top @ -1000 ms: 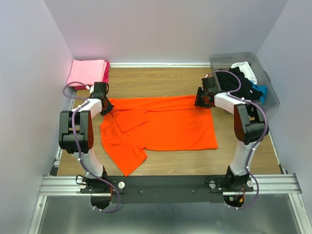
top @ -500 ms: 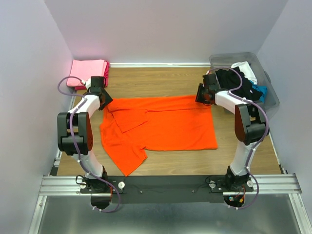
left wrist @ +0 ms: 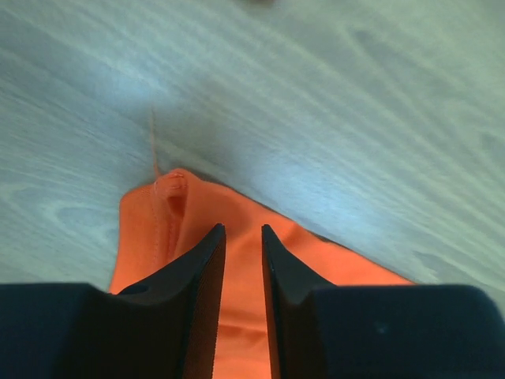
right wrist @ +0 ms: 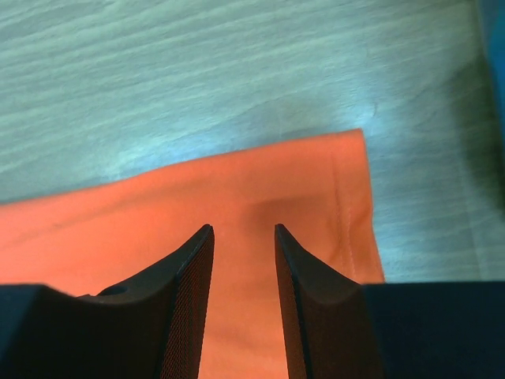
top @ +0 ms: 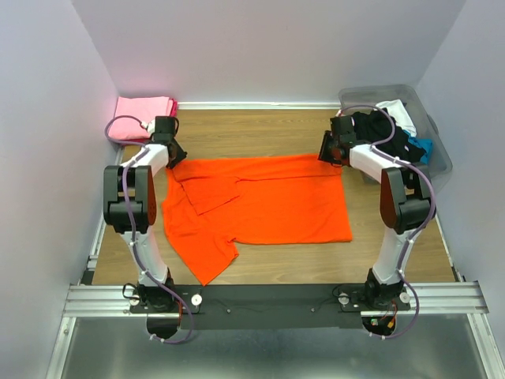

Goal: Fold and stack the t-shirts
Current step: Fold the tshirt

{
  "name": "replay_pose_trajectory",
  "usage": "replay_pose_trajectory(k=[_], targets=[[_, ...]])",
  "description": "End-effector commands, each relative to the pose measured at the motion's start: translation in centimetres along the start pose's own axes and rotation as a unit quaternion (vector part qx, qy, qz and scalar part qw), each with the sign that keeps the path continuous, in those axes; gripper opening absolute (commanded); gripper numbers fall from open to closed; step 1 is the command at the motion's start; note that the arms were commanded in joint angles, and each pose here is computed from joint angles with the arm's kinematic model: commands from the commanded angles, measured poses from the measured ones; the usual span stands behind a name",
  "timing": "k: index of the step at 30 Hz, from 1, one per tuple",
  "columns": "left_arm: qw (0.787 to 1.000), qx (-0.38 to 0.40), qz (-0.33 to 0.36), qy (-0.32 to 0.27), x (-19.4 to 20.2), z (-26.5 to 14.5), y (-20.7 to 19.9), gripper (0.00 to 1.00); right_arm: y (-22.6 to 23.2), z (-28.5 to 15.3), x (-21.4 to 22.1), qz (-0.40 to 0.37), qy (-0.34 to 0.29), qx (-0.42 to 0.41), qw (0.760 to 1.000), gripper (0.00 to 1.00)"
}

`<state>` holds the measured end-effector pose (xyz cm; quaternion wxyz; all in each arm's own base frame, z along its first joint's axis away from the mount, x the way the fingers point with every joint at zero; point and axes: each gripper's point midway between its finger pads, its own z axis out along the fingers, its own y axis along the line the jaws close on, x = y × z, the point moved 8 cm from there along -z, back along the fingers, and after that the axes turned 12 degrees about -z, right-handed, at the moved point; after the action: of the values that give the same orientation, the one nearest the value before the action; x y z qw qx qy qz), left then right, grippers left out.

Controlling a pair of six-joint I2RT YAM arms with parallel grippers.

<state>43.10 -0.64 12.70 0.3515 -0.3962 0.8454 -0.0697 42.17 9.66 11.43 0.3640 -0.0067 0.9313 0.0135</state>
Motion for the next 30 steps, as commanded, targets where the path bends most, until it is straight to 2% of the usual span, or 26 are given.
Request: replay_pose_trajectory(k=[1, 11, 19, 20, 23, 25, 27, 30], targets=[[1.0, -0.024, -0.002, 0.008, 0.6, 2.0, 0.7, 0.31, -1.7, 1.7, 0.1, 0.022, 0.006, 0.038, 0.999, 0.44], [0.997, -0.075, -0.027, 0.021, 0.5, 4.0, 3.6, 0.29, -3.5, 2.5, 3.3, 0.03, 0.048, 0.066, 0.996, 0.44], [0.996, -0.082, -0.043, 0.007, -0.9, 3.2, 4.7, 0.31, -3.8, 1.0, 3.0, 0.023, 0.036, 0.074, 0.996, 0.44], [0.996, -0.072, -0.044, 0.002, -1.2, 2.8, 4.2, 0.33, -3.8, 0.8, 2.8, 0.023, 0.032, 0.072, 0.997, 0.44], [0.998, -0.046, -0.045, -0.008, -2.0, 1.4, 3.3, 0.47, -3.5, -0.4, 1.5, 0.015, 0.015, 0.054, 0.998, 0.45], [0.998, -0.035, -0.041, -0.021, -2.4, 0.3, 2.7, 0.64, -3.1, -1.1, 0.6, 0.014, 0.005, 0.035, 0.999, 0.45], [0.998, -0.017, -0.038, -0.039, -2.9, -1.7, 1.7, 0.76, -2.7, -1.9, -0.1, 0.015, -0.002, 0.009, 1.0, 0.46], [0.998, -0.004, -0.031, -0.056, -2.7, -4.2, 1.0, 0.79, -1.7, -2.9, -0.9, 0.022, -0.006, -0.026, 0.999, 0.46]])
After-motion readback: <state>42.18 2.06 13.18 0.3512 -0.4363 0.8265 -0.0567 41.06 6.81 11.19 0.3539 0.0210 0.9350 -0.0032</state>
